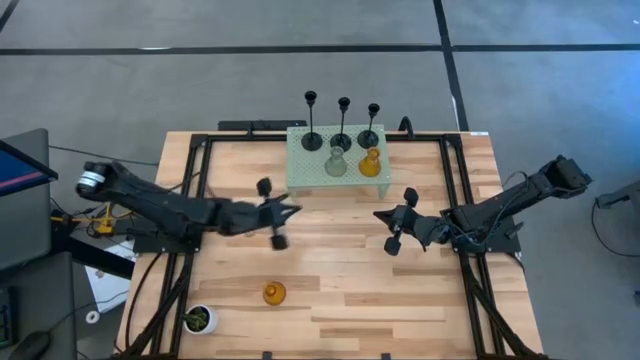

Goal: Pick & Place candle stick holders
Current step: Put the brown glass candle holder on the shelf

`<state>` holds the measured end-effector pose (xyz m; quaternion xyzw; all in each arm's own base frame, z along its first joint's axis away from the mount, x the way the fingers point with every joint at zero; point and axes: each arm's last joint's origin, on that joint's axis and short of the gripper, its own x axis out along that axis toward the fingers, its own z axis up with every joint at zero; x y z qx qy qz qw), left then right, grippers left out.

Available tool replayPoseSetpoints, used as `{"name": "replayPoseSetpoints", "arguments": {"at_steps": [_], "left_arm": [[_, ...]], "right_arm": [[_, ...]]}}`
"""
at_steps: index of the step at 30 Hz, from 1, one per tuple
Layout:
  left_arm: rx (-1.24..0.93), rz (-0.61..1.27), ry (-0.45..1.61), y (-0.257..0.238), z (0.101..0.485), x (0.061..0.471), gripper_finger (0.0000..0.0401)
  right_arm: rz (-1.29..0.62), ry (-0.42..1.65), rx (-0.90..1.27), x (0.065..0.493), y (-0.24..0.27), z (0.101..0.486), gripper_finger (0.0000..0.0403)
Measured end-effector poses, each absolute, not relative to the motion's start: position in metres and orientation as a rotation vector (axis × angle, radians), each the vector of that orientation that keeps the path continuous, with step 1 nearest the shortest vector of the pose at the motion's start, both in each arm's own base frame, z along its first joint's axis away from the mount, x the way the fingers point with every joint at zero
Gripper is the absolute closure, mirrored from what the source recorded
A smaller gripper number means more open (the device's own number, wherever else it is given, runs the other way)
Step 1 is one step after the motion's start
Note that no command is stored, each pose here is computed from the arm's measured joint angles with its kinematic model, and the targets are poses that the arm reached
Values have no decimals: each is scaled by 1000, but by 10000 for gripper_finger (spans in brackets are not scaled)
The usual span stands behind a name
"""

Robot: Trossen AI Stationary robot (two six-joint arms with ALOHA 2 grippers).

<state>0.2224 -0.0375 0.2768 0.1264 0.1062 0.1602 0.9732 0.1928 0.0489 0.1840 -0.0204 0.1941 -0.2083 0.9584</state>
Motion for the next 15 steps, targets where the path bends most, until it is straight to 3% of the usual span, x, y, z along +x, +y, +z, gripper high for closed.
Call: {"name": "replayPoseSetpoints", "arguments": {"at_steps": [9, 15], "left_arm": [[143, 13, 250, -52, 210, 161, 398], [90, -67, 297, -58, 178, 146, 398]], "right_arm": [[-422, 394, -43, 193, 49, 184, 403], [-421, 394, -42, 193, 49, 184, 403]]}}
